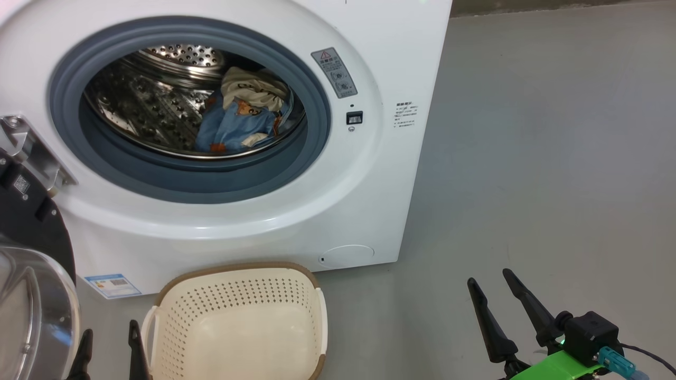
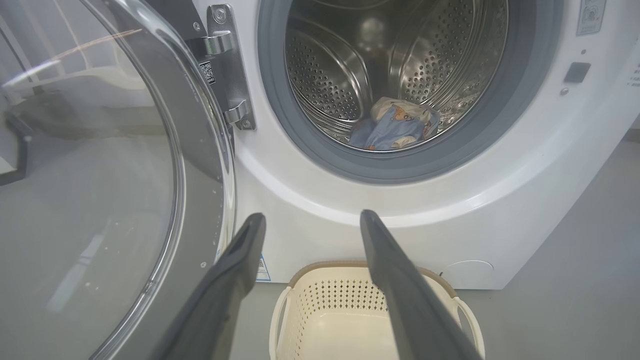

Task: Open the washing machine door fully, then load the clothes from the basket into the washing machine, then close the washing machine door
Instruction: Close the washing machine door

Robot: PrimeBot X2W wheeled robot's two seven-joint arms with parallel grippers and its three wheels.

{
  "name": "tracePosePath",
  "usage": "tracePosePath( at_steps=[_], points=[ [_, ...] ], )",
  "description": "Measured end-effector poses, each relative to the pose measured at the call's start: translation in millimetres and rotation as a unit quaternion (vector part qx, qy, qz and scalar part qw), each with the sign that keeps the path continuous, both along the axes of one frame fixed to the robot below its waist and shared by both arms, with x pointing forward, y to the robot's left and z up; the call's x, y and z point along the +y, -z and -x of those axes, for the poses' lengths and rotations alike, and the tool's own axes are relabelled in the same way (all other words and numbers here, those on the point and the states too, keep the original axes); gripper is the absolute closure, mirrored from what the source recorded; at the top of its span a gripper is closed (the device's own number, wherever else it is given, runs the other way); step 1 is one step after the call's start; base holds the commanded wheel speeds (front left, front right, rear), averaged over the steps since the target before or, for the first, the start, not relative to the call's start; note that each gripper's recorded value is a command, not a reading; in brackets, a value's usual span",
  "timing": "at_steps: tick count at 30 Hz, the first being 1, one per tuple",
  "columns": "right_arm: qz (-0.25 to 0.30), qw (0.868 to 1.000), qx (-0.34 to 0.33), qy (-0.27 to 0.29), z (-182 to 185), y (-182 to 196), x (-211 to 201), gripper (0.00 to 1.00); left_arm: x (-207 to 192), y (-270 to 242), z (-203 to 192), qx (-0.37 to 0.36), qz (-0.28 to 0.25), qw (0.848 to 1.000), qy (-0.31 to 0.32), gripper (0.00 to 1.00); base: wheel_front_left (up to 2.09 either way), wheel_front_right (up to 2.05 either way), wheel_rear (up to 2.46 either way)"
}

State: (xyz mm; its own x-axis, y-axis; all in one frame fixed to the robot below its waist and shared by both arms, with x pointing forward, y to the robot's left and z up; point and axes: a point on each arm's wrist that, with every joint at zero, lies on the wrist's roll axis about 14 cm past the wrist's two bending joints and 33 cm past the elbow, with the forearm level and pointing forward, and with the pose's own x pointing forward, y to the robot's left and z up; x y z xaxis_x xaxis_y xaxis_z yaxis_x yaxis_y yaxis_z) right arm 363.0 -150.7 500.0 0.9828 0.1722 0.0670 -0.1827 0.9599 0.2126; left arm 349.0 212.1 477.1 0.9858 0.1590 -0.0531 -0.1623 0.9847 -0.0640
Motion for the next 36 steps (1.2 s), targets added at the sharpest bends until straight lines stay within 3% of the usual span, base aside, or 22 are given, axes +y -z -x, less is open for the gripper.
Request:
tracePosePath(
  at_steps=[23,36],
  points=[
    [0.001,1.000,0.004,-0.001,-1.9,2.7,-0.1,0.00,3.3,7.0,1.8,0.009,0.002,1.000,-0.007,0.00,-1.51,1.50,0.00],
    [0.001,1.000,0.001,0.001,-1.3,1.0,-0.9,0.00,3.7,4.9,1.7,0.004,-0.001,1.000,-0.011,0.00,-0.38,0.38,0.00]
  ],
)
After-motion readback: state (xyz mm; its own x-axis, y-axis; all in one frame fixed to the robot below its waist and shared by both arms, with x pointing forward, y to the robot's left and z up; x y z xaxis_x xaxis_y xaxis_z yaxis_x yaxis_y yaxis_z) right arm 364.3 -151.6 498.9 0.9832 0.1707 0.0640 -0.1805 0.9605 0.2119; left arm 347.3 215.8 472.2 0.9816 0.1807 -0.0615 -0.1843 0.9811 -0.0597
